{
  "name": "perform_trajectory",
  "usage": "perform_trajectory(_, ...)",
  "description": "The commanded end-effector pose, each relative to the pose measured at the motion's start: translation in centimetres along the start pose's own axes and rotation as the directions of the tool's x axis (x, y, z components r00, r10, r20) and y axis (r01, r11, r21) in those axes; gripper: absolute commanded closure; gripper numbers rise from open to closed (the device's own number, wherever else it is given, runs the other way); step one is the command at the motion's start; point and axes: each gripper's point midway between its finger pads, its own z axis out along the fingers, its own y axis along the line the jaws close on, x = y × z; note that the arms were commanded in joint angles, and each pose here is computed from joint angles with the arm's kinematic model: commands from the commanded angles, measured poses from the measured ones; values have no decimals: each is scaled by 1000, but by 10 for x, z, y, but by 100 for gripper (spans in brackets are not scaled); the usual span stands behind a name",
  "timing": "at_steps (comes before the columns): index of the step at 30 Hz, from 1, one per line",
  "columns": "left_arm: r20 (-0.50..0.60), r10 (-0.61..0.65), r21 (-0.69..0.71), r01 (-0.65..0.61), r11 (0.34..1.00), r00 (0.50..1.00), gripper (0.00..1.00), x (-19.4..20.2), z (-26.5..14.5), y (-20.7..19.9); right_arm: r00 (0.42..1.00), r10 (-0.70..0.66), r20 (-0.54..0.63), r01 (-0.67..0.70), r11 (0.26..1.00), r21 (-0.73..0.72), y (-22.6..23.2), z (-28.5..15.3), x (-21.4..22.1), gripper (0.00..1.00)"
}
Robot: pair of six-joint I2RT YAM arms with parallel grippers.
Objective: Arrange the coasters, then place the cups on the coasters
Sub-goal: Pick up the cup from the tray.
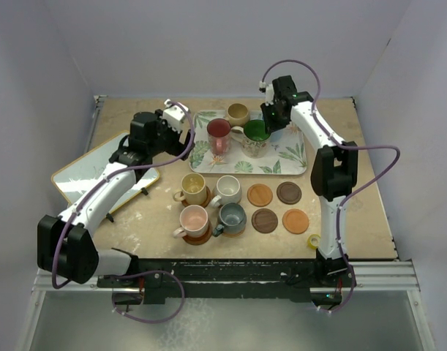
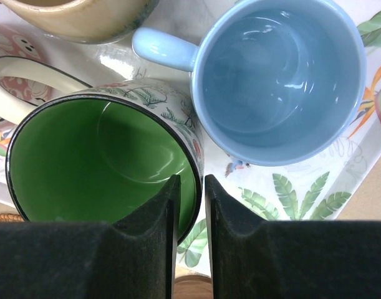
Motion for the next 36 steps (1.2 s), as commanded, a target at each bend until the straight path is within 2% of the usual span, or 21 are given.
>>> perform_trajectory(1,77,42,-10,-41,999,996,14,-22,-10,0,1000,4,13,-4,1000,-18,2,-8,-9,76)
perform_trajectory(9,67,61,-14,-60,998,996,14,-17,-7,2,1000,-25,9,25,999,-21,2,-15,-12,81)
perform_trajectory(13,66,66,-16,-65,998,996,14,-16,-5,2,998,-45,-38,44,998,-40,5,-16,0,82)
perform_trajectory(27,62,63,-14,-63,998,996,14,-14,-1,2,992,-98,-76,86,985,-149,35,-21,17,84)
perform_trajectory(36,61,61,-9,-61,998,996,14,-14,2,2,987,-119,-104,100,980,-170,49,-19,26,85)
